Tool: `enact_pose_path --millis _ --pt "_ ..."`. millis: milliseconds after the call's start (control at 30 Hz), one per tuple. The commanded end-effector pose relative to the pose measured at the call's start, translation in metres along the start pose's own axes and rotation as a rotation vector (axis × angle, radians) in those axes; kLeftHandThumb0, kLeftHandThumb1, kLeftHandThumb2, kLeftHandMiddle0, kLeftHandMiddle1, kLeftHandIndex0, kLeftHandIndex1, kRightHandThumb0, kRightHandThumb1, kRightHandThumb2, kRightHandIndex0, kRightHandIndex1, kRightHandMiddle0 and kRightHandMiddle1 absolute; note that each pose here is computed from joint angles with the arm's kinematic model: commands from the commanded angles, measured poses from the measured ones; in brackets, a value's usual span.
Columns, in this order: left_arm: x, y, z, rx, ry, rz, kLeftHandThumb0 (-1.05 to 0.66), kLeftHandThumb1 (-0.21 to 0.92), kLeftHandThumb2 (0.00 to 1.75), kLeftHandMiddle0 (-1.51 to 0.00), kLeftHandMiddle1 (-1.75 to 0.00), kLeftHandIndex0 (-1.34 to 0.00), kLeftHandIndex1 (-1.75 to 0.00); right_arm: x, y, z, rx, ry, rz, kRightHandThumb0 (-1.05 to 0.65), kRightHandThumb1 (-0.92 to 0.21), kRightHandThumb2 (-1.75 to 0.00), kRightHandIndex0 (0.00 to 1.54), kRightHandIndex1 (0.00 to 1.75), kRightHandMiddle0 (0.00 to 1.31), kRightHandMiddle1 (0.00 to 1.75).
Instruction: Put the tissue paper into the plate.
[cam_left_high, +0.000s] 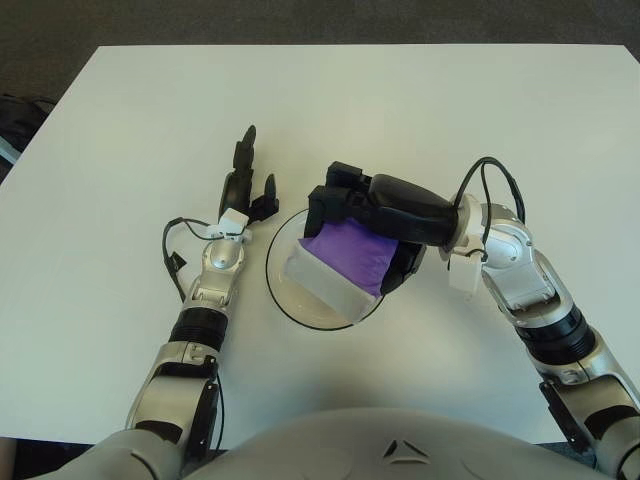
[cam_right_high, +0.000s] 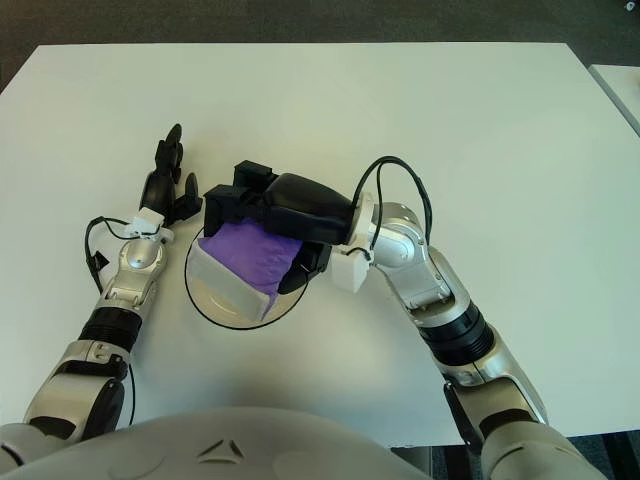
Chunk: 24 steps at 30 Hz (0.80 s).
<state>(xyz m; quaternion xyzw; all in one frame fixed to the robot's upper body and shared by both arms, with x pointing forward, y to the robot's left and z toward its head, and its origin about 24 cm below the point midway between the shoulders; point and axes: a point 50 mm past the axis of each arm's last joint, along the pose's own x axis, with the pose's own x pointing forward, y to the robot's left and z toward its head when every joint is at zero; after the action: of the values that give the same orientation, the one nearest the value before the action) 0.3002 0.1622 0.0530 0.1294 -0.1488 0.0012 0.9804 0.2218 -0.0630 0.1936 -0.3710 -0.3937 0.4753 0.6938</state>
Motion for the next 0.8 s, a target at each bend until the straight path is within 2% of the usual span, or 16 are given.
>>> enact_pose_path --millis 0,767 --pt "-0.0557 -0.0135 -0.0504 -0.002 0.268 -0.038 -0.85 0.92 0.88 -0.16 -0.01 0.00 -0.28 -0.0004 -0.0004 0.0015 -0.006 -0.021 -0.003 0.00 -0.10 -1.56 0.77 1.73 0.54 1.75" --pt "-0.0572 -0.0153 -0.0498 -0.019 0.260 -0.041 -0.84 0.92 0.91 -0.15 0.00 0.00 -0.22 0.0078 -0.0050 -0.0081 -0.063 0.035 -0.045 0.00 -0.08 -1.59 0.80 1.72 0.56 1.75"
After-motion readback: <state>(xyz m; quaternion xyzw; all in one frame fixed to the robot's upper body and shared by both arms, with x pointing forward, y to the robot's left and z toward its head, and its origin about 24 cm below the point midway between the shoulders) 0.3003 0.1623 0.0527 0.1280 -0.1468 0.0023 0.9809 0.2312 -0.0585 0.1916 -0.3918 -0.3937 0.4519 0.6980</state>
